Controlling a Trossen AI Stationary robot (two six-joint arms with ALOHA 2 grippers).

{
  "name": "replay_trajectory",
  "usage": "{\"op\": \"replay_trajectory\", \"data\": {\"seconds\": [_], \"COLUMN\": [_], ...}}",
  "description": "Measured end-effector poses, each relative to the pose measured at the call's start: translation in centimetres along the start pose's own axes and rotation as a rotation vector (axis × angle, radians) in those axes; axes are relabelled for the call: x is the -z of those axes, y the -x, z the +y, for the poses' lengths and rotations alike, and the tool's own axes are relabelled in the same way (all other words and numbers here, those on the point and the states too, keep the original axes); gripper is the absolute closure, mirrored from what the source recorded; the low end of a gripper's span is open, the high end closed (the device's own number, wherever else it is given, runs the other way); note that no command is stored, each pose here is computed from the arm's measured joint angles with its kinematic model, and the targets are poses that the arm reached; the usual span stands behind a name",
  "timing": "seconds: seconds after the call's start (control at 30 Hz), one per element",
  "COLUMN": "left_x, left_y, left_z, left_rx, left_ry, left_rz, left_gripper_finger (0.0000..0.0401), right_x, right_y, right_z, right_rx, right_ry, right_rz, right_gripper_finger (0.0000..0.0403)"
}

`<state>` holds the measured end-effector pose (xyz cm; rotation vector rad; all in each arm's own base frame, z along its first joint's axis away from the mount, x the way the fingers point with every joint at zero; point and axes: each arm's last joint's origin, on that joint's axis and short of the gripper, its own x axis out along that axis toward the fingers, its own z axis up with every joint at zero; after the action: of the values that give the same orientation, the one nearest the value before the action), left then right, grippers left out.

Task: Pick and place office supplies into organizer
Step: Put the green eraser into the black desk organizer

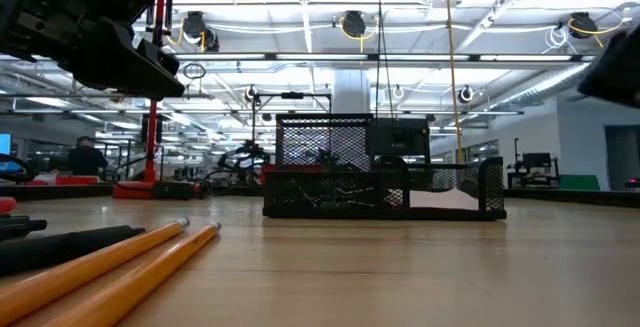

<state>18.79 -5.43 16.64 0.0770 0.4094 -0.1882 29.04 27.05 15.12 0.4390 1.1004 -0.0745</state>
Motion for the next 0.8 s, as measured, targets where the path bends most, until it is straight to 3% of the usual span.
{"op": "replay_trajectory", "data": {"seconds": [0.13, 0.4, 0.8], "left_x": [0.0, 0.0, 0.2], "left_y": [0.0, 0.0, 0.0], "left_z": [0.0, 0.0, 0.0], "left_rx": [0.000, 0.000, 0.000], "left_ry": [0.015, 0.031, 0.050], "left_rz": [0.000, -0.001, 0.020], "left_gripper_finger": [0.0354, 0.0354, 0.0354], "right_x": [0.8, 1.4, 1.4], "right_y": [-0.6, -1.2, -1.3], "right_z": [-1.1, -1.7, -1.4], "right_rx": [0.040, 0.005, -0.002], "right_ry": [-0.023, -0.039, 0.013], "right_rz": [0.022, 0.001, -0.048], "right_gripper_finger": [0.0176, 0.0177, 0.0177]}}
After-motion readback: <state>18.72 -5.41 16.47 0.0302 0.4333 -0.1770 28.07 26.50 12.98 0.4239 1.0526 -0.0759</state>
